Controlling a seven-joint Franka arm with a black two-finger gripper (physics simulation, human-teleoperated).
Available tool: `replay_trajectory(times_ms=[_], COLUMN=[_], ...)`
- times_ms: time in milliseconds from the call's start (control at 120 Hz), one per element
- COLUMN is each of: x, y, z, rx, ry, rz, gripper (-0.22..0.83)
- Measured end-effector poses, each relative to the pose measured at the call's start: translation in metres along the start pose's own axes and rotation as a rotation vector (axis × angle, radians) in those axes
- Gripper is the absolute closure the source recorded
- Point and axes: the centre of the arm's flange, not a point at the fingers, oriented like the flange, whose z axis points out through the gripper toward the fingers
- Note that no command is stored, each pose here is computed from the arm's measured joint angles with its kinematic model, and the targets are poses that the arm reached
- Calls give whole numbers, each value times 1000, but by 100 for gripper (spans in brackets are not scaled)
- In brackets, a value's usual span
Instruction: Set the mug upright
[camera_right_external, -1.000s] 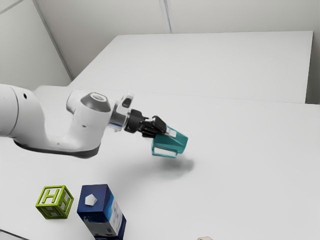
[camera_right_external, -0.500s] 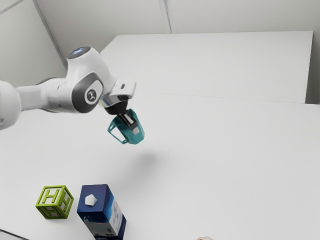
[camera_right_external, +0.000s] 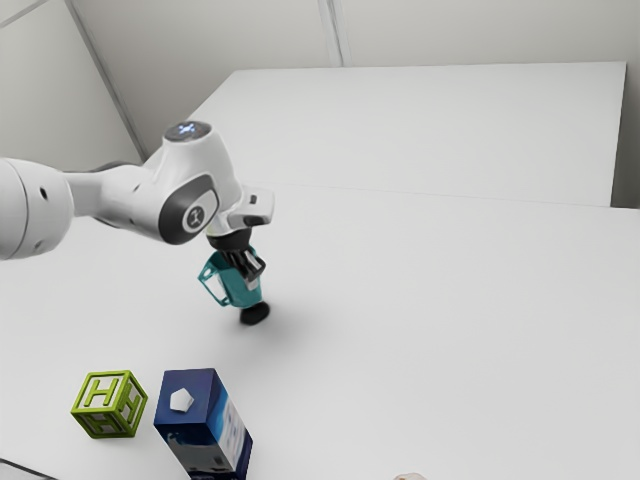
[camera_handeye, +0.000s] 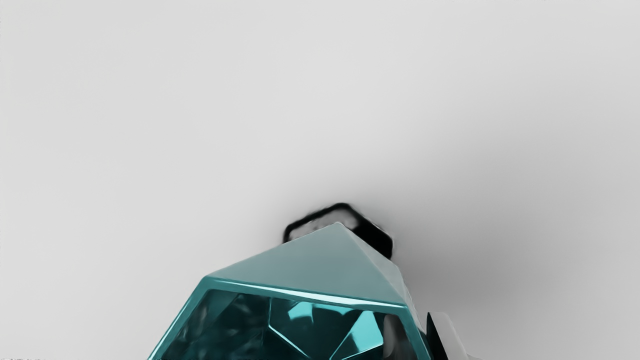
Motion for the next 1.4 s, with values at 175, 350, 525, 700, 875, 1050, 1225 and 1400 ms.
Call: replay_trajectory(times_ms=[175,350,525,700,875,1050,1225,1400], x=[-14,-19,-16,-14,-10,-7,-6,-5], y=[-5,-6,-2,7,17,25,29,31], z=[20,27,26,28,27,25,23,18], rx=[-1,3,6,-8,-18,-21,-22,-22], ry=[7,29,51,57,64,69,73,79], rz=[-52,-86,-105,-118,-112,-100,-94,-90], gripper=[77,78,78,74,64,52,40,32])
